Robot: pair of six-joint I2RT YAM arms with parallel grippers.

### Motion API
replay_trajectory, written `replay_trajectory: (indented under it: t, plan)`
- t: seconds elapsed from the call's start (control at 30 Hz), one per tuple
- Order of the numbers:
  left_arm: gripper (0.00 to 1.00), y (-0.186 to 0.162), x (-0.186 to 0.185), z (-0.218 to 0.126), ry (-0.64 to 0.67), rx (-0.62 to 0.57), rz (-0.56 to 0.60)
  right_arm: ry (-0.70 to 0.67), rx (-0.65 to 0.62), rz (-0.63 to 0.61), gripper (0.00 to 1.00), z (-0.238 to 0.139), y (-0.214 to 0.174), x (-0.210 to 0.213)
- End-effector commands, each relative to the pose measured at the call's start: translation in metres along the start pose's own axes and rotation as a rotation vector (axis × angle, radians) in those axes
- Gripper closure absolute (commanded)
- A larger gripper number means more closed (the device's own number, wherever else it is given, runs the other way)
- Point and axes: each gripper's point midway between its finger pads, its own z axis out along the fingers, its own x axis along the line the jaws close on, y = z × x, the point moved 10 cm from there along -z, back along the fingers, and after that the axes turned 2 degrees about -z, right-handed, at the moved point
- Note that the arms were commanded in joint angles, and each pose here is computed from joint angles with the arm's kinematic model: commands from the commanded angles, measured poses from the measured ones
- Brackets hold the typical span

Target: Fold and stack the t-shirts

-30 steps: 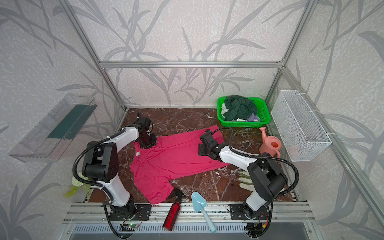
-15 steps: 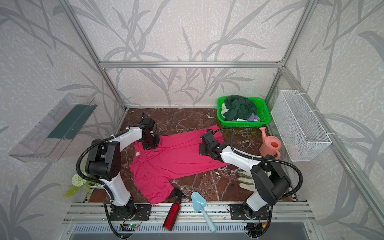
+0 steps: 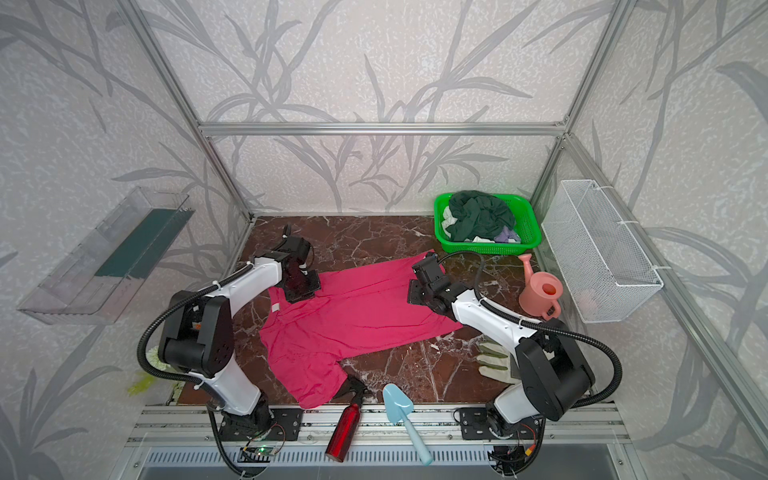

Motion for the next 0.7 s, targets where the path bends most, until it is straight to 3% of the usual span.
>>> replay_trajectory:
  t: [0.0, 0.3, 0.43, 0.57, 0.67]
  plan:
    - [1.00, -0.021, 0.005, -0.009, 0.048, 0.010, -0.009, 0.007, 0.007, 0.010, 0.38, -0.004, -0.001, -0.001]
    - [0.97, -0.067, -0.003, -0.018, 0.035, 0.051, 0.028, 0.010, 0.032, 0.011, 0.38, 0.009, -0.003, 0.000]
    - [0.87, -0.079, -0.001, -0.034, -0.009, 0.071, 0.055, 0.006, 0.035, 0.011, 0.39, 0.012, -0.003, 0.000]
    - [0.80, -0.069, -0.007, -0.063, -0.036, -0.020, 0.125, 0.008, 0.035, 0.012, 0.39, 0.013, -0.002, 0.001]
    - [0.79, -0.052, -0.010, -0.071, 0.028, -0.110, 0.130, 0.012, 0.037, 0.011, 0.39, 0.013, -0.001, 0.002]
